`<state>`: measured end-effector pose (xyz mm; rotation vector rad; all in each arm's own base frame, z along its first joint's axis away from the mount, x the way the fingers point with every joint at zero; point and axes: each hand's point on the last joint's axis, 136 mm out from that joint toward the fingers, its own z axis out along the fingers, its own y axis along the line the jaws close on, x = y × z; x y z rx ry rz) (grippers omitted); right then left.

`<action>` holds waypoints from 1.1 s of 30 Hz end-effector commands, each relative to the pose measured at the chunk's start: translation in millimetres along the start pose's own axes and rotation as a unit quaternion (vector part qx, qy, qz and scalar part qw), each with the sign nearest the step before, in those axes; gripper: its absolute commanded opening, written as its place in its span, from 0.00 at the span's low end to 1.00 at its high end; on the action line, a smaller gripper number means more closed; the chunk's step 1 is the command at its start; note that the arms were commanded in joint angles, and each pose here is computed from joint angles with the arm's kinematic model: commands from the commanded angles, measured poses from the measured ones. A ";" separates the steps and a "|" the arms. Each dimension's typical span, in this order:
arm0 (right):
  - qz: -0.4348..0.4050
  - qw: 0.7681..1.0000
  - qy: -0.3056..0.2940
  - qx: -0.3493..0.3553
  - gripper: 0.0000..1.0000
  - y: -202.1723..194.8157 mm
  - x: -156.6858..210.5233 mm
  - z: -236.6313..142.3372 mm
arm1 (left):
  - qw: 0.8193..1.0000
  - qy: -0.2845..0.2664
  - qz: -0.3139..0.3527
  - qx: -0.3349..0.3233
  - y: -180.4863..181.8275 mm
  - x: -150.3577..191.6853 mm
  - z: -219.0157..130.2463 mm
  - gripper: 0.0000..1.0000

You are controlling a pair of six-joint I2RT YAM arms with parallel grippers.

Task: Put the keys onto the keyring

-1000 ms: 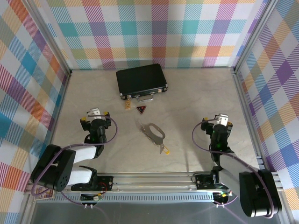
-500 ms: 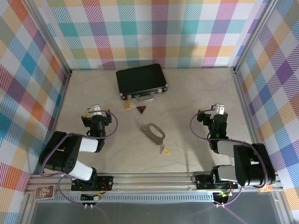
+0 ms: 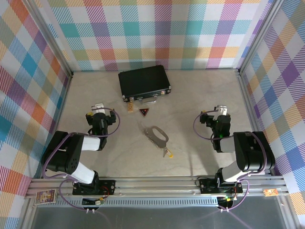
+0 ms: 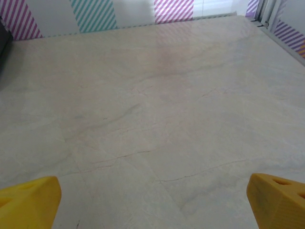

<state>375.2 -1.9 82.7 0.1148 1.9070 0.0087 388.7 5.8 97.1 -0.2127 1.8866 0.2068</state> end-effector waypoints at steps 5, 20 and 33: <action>0.002 1.000 0.005 0.003 0.99 0.0 -16.5 15.6 | 1.000 0.014 -0.015 0.019 1.9 9.1 9.7 1.00; -0.001 1.000 0.004 0.003 0.99 0.7 -17.1 15.4 | 1.000 0.011 -0.016 0.020 2.0 8.1 9.5 1.00; -0.001 1.000 0.005 0.003 0.99 0.6 -16.8 15.4 | 1.000 0.011 -0.015 0.020 1.8 8.2 9.6 1.00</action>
